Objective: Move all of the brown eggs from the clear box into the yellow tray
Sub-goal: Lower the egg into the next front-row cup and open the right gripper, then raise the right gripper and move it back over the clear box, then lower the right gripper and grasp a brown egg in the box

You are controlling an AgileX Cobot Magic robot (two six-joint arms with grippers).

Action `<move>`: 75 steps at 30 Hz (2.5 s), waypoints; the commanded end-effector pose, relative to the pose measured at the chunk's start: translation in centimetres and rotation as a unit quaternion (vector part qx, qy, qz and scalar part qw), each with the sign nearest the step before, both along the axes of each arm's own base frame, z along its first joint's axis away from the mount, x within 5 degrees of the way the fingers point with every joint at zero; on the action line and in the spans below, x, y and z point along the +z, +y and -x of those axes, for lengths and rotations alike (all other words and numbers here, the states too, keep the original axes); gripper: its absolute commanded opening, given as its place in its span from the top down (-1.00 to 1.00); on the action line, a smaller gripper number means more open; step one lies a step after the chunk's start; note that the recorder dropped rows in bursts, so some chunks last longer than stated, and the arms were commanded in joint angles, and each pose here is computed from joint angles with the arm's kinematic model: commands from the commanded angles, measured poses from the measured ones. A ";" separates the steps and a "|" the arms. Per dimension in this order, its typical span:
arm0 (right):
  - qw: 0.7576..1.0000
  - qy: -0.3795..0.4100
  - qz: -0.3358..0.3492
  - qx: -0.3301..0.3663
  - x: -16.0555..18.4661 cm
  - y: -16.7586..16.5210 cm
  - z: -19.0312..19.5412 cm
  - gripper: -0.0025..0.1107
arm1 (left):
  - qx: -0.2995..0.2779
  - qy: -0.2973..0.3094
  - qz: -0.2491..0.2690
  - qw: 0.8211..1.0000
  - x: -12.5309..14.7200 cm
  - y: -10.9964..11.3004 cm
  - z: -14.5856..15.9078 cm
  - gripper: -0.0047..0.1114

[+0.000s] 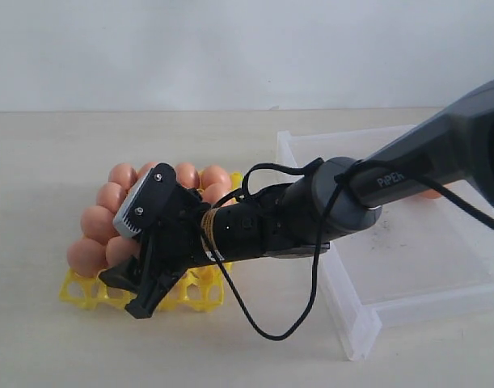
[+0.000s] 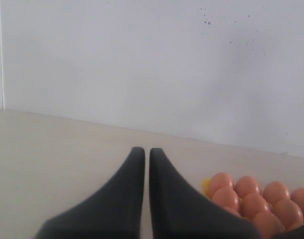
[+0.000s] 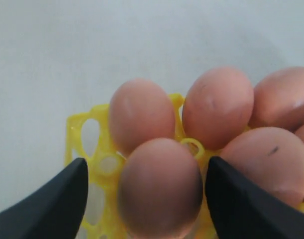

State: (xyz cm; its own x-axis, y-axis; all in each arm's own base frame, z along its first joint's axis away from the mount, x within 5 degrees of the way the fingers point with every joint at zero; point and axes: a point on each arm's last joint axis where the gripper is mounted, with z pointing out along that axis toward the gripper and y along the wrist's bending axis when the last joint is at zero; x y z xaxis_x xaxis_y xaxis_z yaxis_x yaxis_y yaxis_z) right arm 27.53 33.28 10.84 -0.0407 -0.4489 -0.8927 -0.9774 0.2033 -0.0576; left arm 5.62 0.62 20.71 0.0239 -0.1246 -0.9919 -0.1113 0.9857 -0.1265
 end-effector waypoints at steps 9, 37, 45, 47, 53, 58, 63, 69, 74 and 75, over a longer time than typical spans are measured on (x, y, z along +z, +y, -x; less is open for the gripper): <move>0.995 0.006 0.000 -0.096 6.2 -1.2 -0.8 -0.14 | -0.001 -0.002 0.009 1.000 -0.1 0.0 0.0 0.85; 0.790 0.160 0.276 -0.524 11.2 -25.3 -10.0 0.96 | -0.001 -0.002 0.009 1.000 -0.1 0.0 0.0 0.85; 0.800 0.141 0.313 -0.491 11.8 -26.7 -10.7 0.49 | -0.001 -0.002 0.009 1.000 -0.1 0.0 0.0 0.85; 0.800 0.143 0.315 -0.490 11.0 -26.6 -11.1 0.17 | -0.001 -0.002 0.009 1.000 -0.1 0.0 0.0 0.85; 0.791 0.150 0.340 -0.487 8.0 -26.7 -12.0 0.01 | -0.001 -0.001 0.009 1.000 -0.1 0.0 0.0 0.85; 0.788 0.155 0.344 -0.486 6.7 -26.4 -13.1 0.01 | -0.001 -0.001 0.009 1.000 -0.1 0.0 0.0 0.85; 0.786 0.155 0.347 -0.488 5.9 -26.3 -14.2 0.01 | -0.001 -0.001 0.009 1.000 -0.1 0.0 0.0 0.85; 0.774 0.143 0.380 -0.486 4.7 -26.7 -14.8 0.01 | -0.001 -0.001 0.009 1.000 -0.1 0.0 0.0 0.85; 0.767 0.141 0.397 -0.484 3.5 -26.9 -15.1 0.01 | -0.001 -0.001 0.009 1.000 -0.1 0.0 0.0 0.85; 0.766 0.142 0.398 -0.484 3.2 -26.8 -15.2 0.01 | -0.001 -0.001 0.009 1.000 -0.1 0.0 0.0 0.85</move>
